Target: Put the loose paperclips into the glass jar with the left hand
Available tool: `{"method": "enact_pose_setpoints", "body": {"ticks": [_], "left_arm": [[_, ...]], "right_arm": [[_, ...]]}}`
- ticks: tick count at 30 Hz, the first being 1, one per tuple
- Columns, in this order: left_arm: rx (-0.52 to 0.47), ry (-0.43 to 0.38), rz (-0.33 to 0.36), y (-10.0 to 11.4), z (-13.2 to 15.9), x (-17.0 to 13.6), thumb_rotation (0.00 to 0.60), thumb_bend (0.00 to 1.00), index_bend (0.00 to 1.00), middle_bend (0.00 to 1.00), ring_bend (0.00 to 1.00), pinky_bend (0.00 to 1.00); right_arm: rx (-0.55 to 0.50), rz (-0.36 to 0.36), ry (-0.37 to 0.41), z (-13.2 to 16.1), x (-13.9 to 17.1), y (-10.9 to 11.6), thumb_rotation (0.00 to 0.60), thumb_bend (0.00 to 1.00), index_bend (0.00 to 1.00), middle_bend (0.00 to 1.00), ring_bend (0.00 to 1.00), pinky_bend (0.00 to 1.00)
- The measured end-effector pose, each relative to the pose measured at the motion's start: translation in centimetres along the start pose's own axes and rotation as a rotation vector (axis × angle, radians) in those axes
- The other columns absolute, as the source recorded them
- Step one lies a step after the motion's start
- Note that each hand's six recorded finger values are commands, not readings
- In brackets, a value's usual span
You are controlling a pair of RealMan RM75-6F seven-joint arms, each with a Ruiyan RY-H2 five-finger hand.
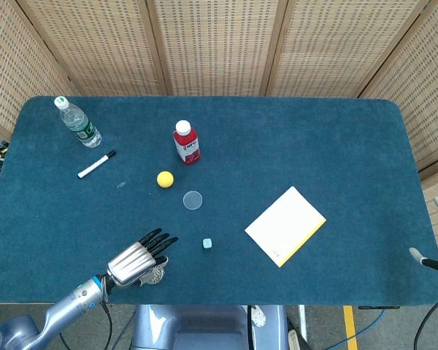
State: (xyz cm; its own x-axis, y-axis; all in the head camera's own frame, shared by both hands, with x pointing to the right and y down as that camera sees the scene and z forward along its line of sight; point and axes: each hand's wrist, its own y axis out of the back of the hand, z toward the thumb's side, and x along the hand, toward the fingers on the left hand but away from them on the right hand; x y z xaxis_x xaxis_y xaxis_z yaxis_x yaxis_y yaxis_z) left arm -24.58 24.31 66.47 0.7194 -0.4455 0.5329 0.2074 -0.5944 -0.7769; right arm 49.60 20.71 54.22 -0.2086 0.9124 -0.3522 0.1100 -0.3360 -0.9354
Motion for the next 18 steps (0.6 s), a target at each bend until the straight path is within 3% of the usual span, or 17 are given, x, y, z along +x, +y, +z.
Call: {"method": "enact_pose_setpoints", "body": {"ticks": [9, 18], "left_arm": [[-0.007, 0.010, 0.002, 0.3, -0.2, -0.2, 0.600, 0.30, 0.35, 0.00, 0.00, 0.00], [-0.032, 0.098, 0.114, 3.5, -2.9, -0.2, 0.600, 0.30, 0.35, 0.00, 0.00, 0.00]], "right_arm": [[-0.001, 0.000, 0.002, 0.0, 0.0, 0.0, 0.600, 0.00, 0.00, 0.00, 0.00, 0.00], [-0.004, -0.002, 0.002, 0.0, 0.1, 0.1, 0.600, 0.00, 0.00, 0.00, 0.00, 0.00]]}}
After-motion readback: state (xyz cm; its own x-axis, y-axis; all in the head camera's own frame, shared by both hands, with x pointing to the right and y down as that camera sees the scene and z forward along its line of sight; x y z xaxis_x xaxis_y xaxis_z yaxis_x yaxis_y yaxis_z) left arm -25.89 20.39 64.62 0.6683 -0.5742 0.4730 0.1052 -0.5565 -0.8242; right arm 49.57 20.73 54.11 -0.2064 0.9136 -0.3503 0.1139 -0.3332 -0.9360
